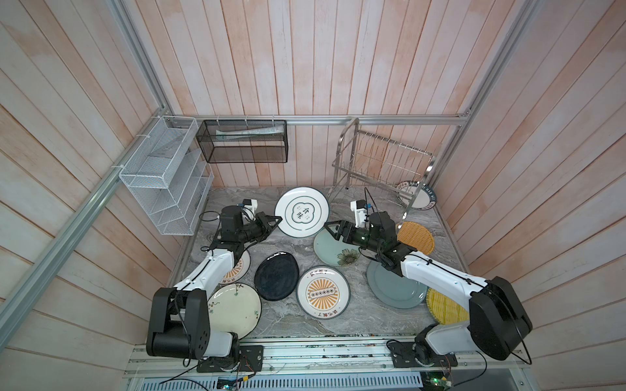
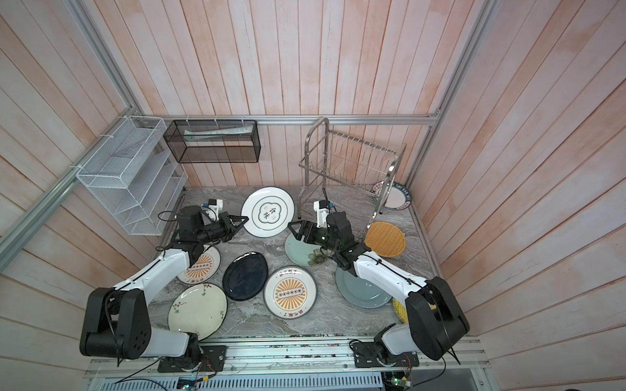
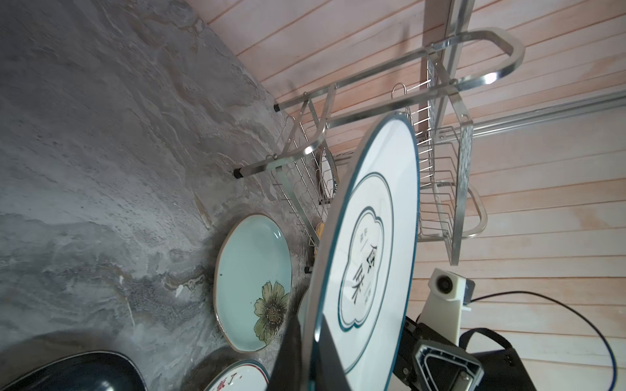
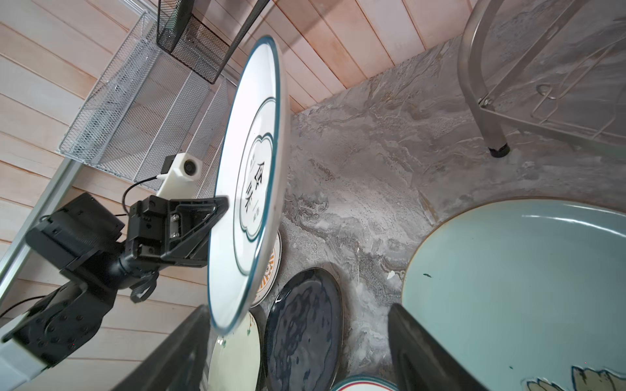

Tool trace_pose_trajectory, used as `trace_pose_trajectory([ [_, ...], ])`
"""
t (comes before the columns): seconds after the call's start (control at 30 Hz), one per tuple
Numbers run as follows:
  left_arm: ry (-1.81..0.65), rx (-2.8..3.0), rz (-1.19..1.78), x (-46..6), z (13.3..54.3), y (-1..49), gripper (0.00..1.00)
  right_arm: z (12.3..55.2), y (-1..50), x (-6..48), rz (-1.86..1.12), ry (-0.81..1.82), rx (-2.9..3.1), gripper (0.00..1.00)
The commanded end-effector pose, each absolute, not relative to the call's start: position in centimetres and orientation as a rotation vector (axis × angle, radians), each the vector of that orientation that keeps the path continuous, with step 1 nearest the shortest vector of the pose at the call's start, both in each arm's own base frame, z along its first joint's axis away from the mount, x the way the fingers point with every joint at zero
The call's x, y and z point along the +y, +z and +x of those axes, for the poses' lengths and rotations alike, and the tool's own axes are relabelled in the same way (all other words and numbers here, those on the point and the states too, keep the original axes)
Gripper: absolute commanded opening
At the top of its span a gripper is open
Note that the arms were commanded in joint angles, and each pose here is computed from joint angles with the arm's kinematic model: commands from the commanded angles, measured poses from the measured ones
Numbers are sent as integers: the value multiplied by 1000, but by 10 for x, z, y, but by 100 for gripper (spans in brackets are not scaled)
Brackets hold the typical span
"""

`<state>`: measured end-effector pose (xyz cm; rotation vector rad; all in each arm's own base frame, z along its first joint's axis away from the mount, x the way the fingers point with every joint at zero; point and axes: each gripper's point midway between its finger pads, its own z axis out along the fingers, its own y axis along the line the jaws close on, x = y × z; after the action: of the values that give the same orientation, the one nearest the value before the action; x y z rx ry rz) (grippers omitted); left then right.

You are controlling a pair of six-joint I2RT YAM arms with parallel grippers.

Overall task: Load plates into a dish rack
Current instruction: Pass the plate.

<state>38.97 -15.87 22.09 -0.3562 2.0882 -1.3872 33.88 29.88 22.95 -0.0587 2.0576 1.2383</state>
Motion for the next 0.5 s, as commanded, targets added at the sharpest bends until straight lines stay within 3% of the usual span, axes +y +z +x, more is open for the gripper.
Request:
trace_pose_trajectory([
  [0.0,-1366,2075,-353,-166,386,224,0,340,243,306,-63,1292,2052,80],
  [0.2,-1389,2078,-335,-175,377,223,0,342,247,305,-38,1281,2052,72],
  [0.47,-1407,2076,-314,-183,366,226,0,350,241,304,49,1280,2088,50],
])
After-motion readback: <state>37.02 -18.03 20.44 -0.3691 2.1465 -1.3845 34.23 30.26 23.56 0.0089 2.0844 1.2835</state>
